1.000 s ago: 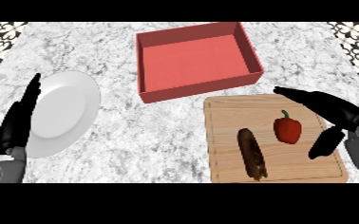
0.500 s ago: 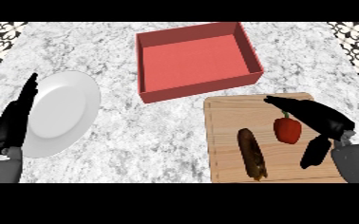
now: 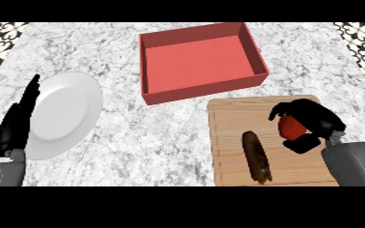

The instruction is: Pick the bell pepper from the cutting board and place it in the cardboard box

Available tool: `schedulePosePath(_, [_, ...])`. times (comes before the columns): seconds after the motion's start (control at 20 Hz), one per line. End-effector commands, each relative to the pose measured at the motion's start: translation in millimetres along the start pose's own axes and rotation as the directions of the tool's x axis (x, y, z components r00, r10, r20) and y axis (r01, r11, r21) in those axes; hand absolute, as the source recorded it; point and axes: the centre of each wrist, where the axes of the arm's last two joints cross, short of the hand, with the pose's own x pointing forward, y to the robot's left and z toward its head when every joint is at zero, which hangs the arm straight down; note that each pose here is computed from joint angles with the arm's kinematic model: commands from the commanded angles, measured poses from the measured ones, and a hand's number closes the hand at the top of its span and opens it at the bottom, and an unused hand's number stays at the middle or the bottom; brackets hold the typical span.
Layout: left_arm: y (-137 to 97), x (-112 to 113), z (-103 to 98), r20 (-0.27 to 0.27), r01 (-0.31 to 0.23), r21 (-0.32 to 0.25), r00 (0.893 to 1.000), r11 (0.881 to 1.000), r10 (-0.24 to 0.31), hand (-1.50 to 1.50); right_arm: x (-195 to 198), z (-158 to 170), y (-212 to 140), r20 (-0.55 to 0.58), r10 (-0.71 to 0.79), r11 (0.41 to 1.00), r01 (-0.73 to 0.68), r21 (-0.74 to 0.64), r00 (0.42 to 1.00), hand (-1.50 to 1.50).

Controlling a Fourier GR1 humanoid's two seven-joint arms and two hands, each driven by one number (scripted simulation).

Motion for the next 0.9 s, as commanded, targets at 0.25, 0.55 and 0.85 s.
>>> schedulePosePath(0.25, [-0.8, -2.9, 8.4, -0.003, -0.001, -0.012, 1.0, 1.0, 0.001, 0.0, -11.9, -5.6, -0.5, 0.006, 0.114, 0.967, -0.11, -0.228, 0.993, 1.5])
schedulePosePath(0.55, [10.3, -12.3, 10.1, -0.035, 0.008, 0.008, 0.999, 1.0, -0.008, 0.0, 21.2, -1.5, 18.6, -0.363, -0.138, 0.911, -0.026, -0.412, 0.921, 1.5])
schedulePosePath(0.85, [13.9, -8.6, 7.3, -0.029, 0.004, 0.02, 1.0, 1.0, -0.004, 0.0, 85.4, 16.0, 10.0, -0.541, -0.274, 0.796, -0.128, -0.592, 0.795, 1.5])
